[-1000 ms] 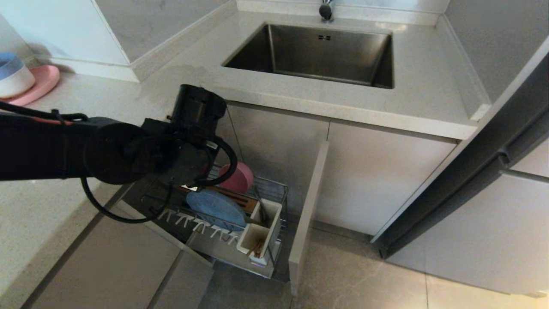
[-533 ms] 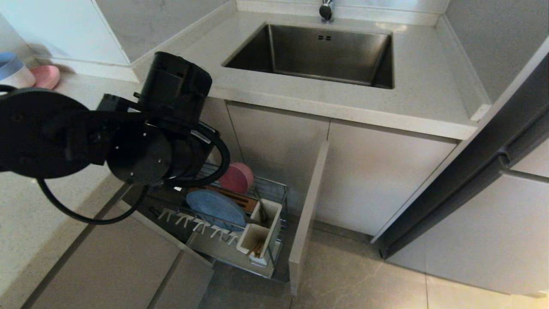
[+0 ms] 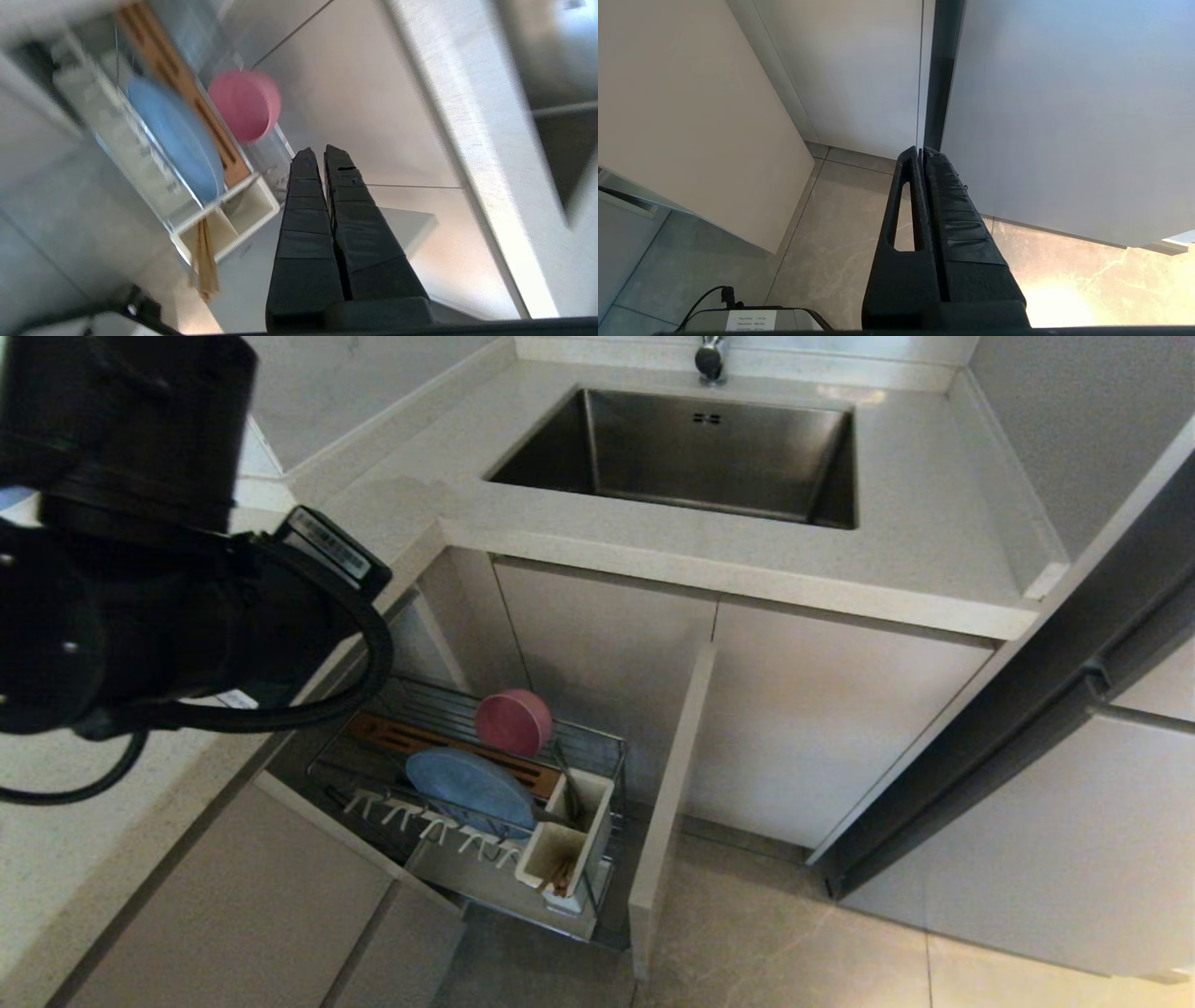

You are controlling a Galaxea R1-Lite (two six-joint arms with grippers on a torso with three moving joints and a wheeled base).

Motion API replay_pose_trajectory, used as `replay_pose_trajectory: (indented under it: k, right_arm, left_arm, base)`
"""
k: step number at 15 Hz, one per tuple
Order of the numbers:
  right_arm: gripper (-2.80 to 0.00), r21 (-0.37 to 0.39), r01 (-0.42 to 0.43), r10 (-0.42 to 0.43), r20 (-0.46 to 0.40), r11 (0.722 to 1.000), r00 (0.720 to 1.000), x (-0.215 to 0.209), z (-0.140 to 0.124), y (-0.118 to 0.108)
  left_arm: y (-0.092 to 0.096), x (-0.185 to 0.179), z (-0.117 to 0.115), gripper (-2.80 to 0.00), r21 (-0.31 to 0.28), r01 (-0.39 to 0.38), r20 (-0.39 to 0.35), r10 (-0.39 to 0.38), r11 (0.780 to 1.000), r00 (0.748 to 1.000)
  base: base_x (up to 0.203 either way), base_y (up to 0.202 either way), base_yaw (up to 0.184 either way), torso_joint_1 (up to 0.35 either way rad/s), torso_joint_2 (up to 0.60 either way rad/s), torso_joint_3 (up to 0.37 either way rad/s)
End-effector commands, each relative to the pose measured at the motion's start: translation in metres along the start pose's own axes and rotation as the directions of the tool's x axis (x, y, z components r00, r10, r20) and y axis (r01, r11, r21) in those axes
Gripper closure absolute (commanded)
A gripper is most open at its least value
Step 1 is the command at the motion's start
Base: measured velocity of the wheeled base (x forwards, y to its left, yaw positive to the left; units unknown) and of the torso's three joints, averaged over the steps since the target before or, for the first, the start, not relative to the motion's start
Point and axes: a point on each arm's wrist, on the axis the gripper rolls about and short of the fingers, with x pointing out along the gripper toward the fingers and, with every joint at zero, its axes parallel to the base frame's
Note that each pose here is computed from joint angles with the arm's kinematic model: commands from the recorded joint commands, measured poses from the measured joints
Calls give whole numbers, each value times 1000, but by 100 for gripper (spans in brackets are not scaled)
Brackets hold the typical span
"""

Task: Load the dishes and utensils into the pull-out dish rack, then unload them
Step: Take the plate out of the cupboard

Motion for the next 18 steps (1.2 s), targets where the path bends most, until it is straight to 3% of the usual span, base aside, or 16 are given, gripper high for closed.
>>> replay_pose_trajectory:
  k: [1,3,6,8,11,13,16,18]
  right_arm:
    - [0,0,0,0,-1,1000,1000,0,0,0]
    - [0,0,0,0,-1,1000,1000,0,0,0]
    - [0,0,0,0,-1,1000,1000,0,0,0]
    - [0,0,0,0,-1,1000,1000,0,0,0]
    - [0,0,0,0,0,1000,1000,0,0,0]
    - [0,0,0,0,0,1000,1000,0,0,0]
    - [0,0,0,0,0,1000,1000,0,0,0]
    - [0,0,0,0,0,1000,1000,0,0,0]
  left_arm:
    - [10,-27,26,0,-22,57,37,-56,998,998]
    - [21,-47,48,0,20,92,77,-94,996,993]
    - [41,-67,78,0,79,73,170,-86,994,982]
    - [56,-87,96,0,135,113,190,-138,984,972]
    - [81,-122,115,0,271,221,185,-276,937,943]
    - [93,-141,119,0,328,238,212,-316,914,925]
    - [114,-168,112,0,393,260,234,-369,882,899]
    - [131,-183,99,0,457,277,220,-409,845,886]
  base:
    - [0,0,0,0,0,0]
    - [0,0,0,0,0,0]
    - [0,0,0,0,0,0]
    - [0,0,0,0,0,0]
    - [0,0,0,0,0,0]
    - [0,0,0,0,0,0]
    - [0,0,0,0,0,0]
    - [0,0,0,0,0,0]
